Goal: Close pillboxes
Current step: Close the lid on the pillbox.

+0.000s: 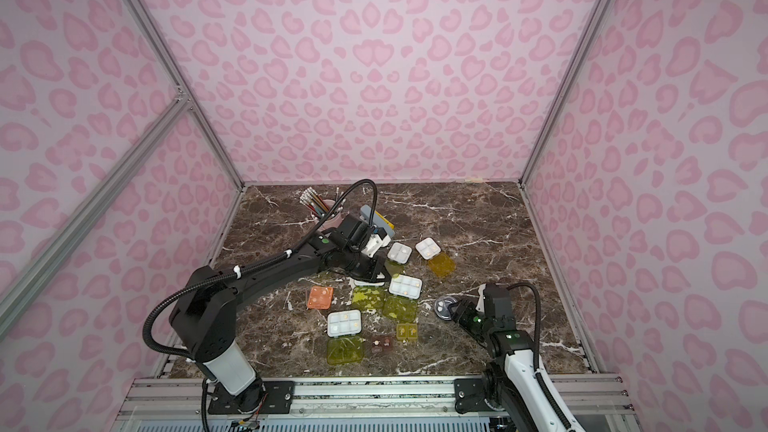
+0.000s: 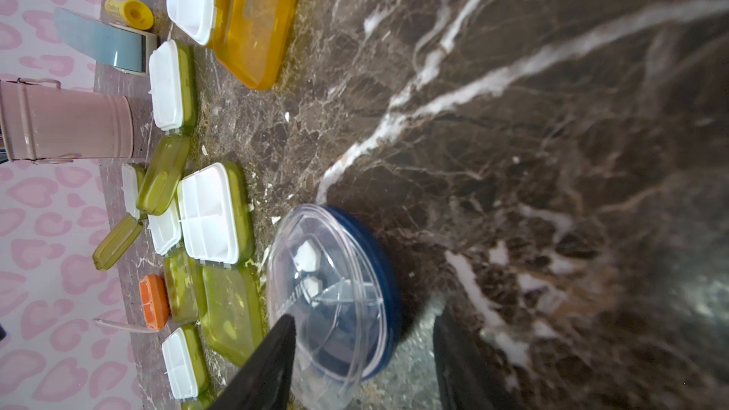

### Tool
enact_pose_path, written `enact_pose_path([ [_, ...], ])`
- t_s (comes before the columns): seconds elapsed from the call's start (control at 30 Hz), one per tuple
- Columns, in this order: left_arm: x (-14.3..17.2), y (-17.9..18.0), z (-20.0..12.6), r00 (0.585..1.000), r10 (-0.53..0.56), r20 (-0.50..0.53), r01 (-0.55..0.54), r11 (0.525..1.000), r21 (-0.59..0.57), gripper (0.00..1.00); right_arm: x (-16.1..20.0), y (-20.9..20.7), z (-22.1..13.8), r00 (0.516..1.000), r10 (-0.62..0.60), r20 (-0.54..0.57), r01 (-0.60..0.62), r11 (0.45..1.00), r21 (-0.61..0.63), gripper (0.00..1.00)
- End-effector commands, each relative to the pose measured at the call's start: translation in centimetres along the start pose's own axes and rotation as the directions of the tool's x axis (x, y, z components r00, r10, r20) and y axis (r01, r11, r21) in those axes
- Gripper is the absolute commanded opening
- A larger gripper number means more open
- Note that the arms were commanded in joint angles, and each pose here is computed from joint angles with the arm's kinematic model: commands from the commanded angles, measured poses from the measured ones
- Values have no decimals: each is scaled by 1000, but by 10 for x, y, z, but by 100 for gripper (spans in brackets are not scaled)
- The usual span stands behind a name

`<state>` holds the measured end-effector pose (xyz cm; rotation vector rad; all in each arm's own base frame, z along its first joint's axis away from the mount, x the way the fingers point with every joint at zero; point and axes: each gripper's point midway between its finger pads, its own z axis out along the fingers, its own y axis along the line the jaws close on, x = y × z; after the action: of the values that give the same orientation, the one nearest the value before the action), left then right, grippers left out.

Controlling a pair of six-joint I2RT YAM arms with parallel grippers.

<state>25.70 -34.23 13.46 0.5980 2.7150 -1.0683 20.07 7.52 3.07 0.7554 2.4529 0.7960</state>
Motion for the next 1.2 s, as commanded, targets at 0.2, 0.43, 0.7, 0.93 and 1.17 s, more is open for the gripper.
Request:
enact_pose_path([
  [0.2,-3,32,-41,997,-43,70,45,999,-28,9,2,-5,8,1000,-12,-4,12,1000,19,58],
  [0.43,-6,54,-72,988,-85,125,90,995,-33,9,6,-8,11,999,-26,-21,27,998,48,51],
  [0.7,-7,62,-97,980,-110,168,116,993,-26,9,6,-8,12,999,-30,-19,31,998,59,42],
  [0.93,-3,68,-114,975,-123,187,131,991,-30,9,7,-10,13,999,-30,-23,31,997,67,38],
  [1.17,-1,74,-119,970,-141,199,148,989,-23,9,7,-9,13,999,-29,-23,30,997,65,37],
])
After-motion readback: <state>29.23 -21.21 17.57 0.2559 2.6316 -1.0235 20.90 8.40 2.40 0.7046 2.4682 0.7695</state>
